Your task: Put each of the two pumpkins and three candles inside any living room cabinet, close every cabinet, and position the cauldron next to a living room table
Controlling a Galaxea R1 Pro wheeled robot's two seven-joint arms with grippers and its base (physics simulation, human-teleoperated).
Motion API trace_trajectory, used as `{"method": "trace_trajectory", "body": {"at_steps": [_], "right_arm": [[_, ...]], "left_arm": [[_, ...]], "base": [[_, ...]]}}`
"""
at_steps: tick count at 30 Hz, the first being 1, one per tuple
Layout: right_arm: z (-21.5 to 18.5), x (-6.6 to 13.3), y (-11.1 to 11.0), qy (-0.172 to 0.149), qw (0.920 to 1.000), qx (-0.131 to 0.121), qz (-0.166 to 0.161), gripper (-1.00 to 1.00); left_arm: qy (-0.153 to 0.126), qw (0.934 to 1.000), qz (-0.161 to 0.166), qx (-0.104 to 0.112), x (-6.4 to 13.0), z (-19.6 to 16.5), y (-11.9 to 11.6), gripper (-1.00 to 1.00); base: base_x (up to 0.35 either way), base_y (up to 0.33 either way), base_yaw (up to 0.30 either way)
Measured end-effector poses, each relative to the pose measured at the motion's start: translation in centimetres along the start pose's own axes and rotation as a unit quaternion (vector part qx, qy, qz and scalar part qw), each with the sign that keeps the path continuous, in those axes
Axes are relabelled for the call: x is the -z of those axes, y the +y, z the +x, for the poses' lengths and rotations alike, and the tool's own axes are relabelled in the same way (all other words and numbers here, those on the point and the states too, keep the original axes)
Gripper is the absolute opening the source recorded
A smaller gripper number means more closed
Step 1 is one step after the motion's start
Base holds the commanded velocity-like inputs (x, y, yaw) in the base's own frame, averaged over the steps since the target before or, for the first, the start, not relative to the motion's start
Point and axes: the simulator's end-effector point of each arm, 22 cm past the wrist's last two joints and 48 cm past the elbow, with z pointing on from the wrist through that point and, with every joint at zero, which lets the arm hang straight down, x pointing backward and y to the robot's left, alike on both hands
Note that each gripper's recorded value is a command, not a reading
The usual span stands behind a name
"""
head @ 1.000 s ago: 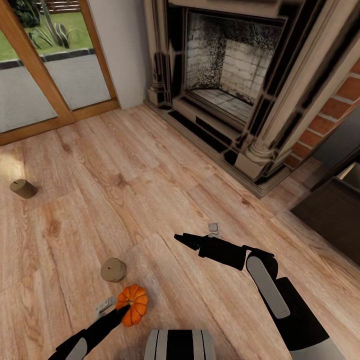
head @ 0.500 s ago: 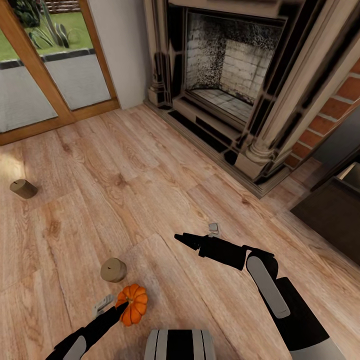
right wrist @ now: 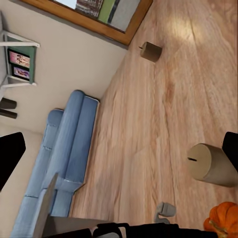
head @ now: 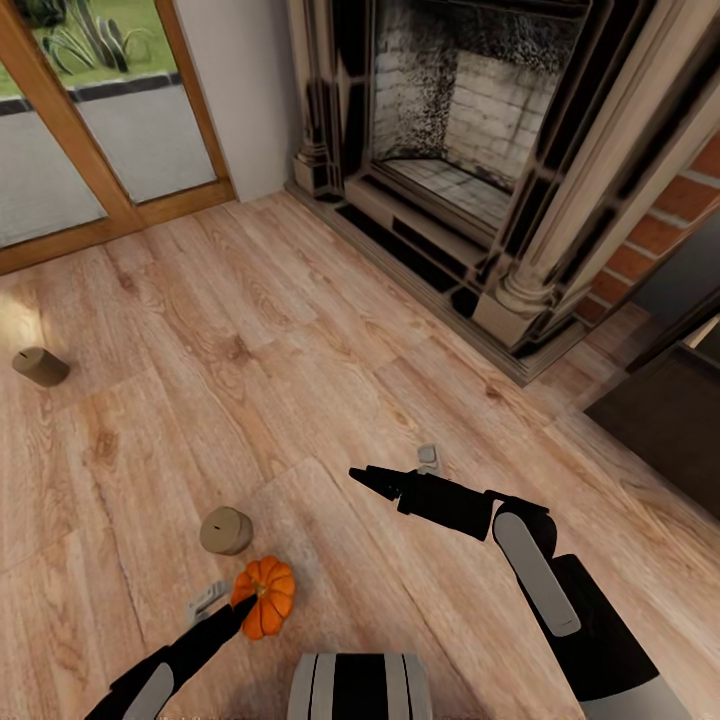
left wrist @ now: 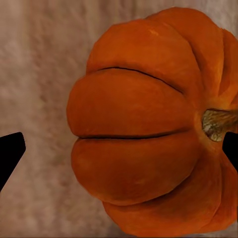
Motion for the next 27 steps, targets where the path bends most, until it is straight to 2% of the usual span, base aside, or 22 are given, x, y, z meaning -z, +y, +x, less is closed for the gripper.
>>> {"method": "trace_trajectory", "body": {"at_steps": [12,18,27], "right_arm": [[0.4,0.0,-0.9,0.002,1.0,-0.008,0.003,1.0],[1.0,-0.1,-1.8,0.005,0.9998,-0.018,0.006,1.0],[1.0,-0.1,-1.8,0.005,0.9998,-0.017,0.006,1.0]], "left_arm": [[0.004,1.0,0.0,0.004,-0.4,0.5,0.0,1.0],[0.011,0.9996,0.022,0.011,-0.7,1.3,-0.6,1.0],[0.007,0.9997,0.022,0.005,-0.9,0.8,-1.2,1.0]], "base": [[0.0,0.0,0.0],[0.0,0.0,0.0],[0.0,0.0,0.0]]}}
